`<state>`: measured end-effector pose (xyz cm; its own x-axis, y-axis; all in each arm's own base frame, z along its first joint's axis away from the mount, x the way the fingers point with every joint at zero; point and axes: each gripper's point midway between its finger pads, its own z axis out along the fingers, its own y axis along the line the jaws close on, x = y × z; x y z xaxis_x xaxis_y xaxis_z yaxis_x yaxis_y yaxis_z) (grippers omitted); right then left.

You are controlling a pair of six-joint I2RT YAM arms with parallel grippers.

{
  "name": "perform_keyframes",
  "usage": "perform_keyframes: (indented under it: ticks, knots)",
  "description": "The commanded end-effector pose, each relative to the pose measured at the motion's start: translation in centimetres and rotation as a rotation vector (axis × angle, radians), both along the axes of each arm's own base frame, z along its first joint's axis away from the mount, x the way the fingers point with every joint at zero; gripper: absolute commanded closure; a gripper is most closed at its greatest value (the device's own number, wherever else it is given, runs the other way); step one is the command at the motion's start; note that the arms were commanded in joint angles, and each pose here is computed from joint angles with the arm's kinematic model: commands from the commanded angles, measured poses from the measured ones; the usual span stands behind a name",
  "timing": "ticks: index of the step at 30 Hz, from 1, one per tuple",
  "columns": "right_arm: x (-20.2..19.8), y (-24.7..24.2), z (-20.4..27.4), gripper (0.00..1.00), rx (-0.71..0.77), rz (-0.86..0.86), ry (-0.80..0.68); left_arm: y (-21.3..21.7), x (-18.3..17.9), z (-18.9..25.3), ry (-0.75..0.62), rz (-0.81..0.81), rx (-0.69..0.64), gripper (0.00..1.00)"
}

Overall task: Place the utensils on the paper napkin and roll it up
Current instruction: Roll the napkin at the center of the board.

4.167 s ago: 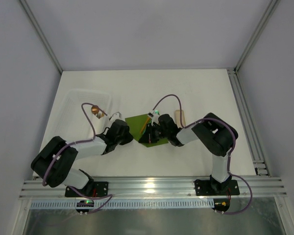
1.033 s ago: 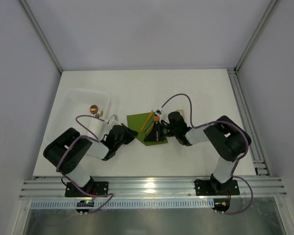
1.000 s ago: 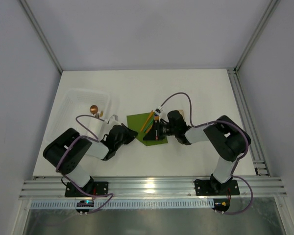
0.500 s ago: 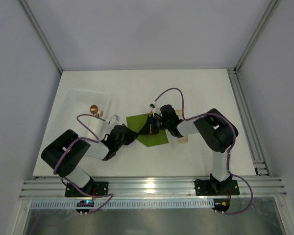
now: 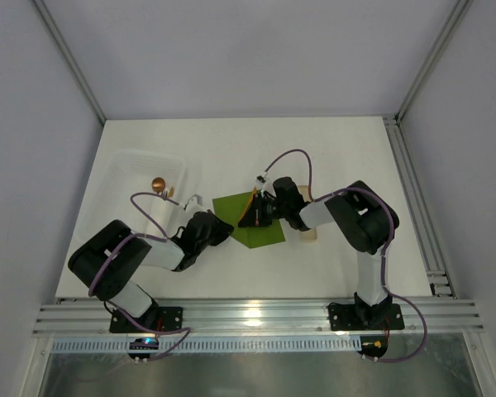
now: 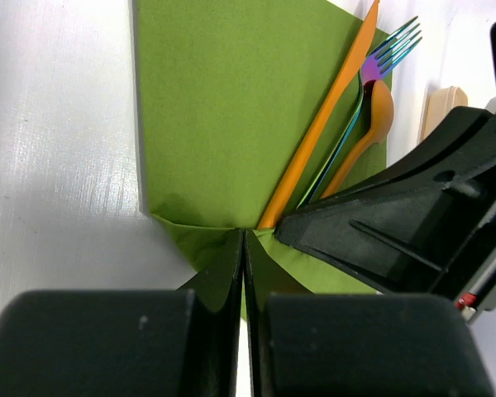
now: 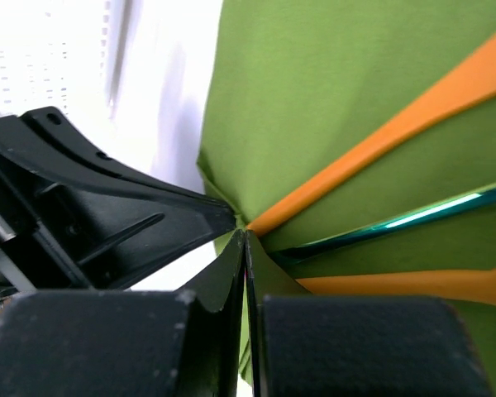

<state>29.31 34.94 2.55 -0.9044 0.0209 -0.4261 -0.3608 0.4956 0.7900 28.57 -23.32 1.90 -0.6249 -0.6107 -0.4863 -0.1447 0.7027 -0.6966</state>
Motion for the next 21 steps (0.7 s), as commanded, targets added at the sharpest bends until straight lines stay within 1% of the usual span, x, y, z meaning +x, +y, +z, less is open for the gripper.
perform_keyframes:
  ticks: [1, 7, 12, 18, 21]
  knots:
    - [1.6, 0.3, 0.3, 0.96, 0.005, -0.013, -0.056, 0.5, -0.3, -0.3, 0.000, -0.007, 0.060, 1.00]
    - [2.1, -0.4, -1.0, 0.96, 0.000, -0.034, -0.033, 0.3, -0.4, 0.1, -0.016, -0.022, 0.072, 1.00]
    - [2.2, -0.4, -0.8, 0.96, 0.011, -0.029, -0.038, -0.1, -0.8, 0.7, -0.047, -0.058, 0.097, 1.00]
    - [2.0, -0.3, -0.2, 0.97, 0.019, -0.022, -0.039, -1.4, -1.3, 2.7, -0.108, -0.115, 0.112, 1.00]
    - [1.9, -0.4, -0.3, 0.97, 0.018, -0.019, -0.034, -2.0, -1.3, 3.6, -0.129, -0.138, 0.095, 1.00]
